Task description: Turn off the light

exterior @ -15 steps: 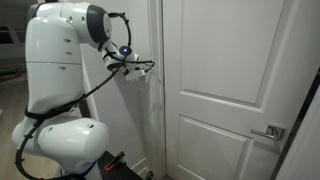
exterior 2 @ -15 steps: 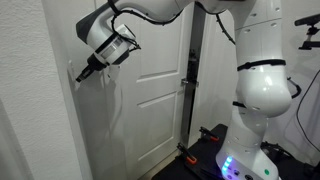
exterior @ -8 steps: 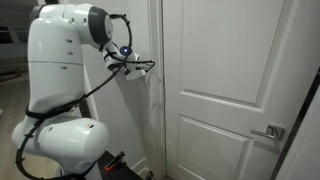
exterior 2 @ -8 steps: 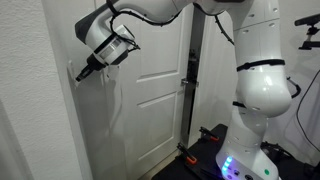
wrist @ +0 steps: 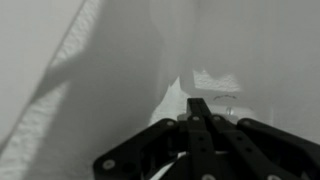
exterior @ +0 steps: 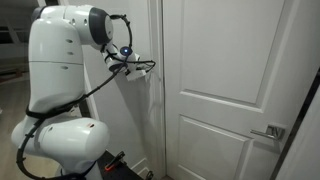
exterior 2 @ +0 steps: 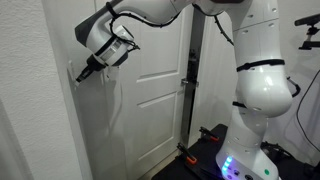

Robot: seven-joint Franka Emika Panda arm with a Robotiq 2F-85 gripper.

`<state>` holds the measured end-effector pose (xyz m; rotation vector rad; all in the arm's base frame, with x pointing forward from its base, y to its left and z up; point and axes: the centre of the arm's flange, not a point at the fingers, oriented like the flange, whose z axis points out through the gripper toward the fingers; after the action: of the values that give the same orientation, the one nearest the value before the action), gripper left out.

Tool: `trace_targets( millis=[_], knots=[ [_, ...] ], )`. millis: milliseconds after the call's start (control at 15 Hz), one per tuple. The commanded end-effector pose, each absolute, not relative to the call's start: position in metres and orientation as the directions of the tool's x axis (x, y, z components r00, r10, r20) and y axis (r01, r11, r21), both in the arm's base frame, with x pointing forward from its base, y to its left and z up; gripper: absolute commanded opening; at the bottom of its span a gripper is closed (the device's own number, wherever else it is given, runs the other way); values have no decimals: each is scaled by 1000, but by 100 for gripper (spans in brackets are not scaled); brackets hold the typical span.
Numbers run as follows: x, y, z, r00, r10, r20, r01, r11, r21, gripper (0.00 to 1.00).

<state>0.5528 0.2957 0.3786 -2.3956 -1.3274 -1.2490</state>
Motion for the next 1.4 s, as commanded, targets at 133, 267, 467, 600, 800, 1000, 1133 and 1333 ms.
trace_targets(
  millis=[133,267,467,600,800,1000,1133,1333],
  knots=[
    [560,300,390,294,659,692,743,-613,268,0],
    [561,298,393,298,663,686,740,-615,273,0],
    [565,294,399,324,667,671,750,-613,247,0],
    [568,292,404,349,668,657,769,-605,206,0],
    [571,282,416,402,656,639,796,-595,111,0],
    [566,275,439,436,641,631,813,-581,28,0],
    [561,272,454,442,627,641,819,-574,-3,0],
    [558,273,470,432,613,662,824,-567,-12,0]
  ],
)
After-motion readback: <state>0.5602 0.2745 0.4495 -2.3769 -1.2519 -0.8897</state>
